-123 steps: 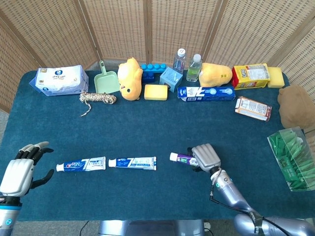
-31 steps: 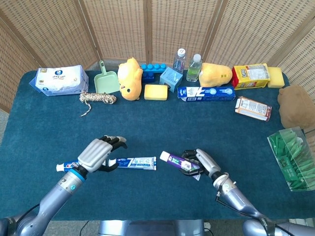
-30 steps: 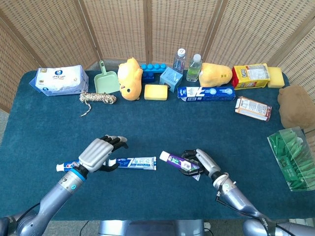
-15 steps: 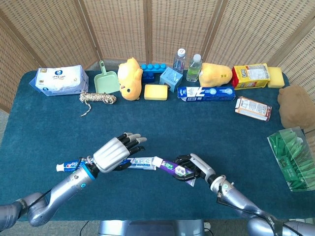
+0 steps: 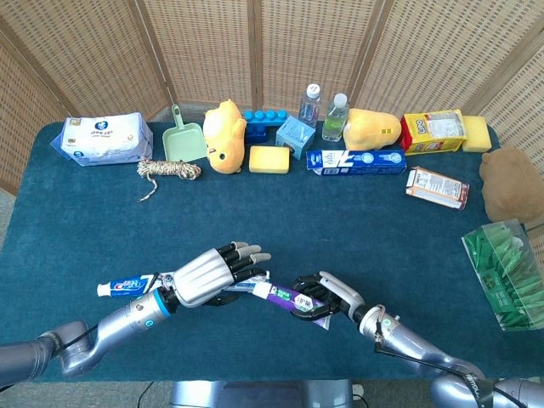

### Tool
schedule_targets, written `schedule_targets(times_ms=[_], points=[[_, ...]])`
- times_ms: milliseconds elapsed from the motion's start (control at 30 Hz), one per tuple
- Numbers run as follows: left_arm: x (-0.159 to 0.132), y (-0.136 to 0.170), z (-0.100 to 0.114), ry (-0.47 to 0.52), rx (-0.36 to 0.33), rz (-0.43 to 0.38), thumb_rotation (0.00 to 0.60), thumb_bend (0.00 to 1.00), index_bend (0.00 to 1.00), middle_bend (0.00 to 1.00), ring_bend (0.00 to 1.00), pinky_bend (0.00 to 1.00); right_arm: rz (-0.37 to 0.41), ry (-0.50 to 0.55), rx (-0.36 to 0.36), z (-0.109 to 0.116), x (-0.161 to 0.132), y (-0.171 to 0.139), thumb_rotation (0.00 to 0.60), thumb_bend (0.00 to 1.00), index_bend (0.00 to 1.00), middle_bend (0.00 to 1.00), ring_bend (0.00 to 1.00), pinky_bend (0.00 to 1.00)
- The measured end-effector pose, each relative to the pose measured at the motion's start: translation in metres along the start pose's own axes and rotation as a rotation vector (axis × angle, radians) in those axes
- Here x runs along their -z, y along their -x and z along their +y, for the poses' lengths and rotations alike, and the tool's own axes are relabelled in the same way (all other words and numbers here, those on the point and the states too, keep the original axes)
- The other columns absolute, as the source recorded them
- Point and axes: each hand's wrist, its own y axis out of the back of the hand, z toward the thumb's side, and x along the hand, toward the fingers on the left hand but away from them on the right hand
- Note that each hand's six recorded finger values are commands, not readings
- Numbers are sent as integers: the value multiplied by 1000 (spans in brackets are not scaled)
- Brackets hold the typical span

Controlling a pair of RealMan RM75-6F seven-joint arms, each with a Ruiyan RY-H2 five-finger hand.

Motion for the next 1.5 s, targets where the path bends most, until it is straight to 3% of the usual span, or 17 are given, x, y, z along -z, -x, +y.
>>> schedule_targets(times_ms=[800, 1500], points=[[-11, -6, 2, 11, -34, -36, 600, 264, 391, 184, 159, 214, -28, 121, -79, -14, 0, 4, 600, 379, 902, 746, 717, 802], [-7, -6, 8, 24, -53, -23, 600, 264, 443, 195, 174, 224, -53, 304, -127, -17, 4, 5, 600, 379, 901, 747, 722, 802]])
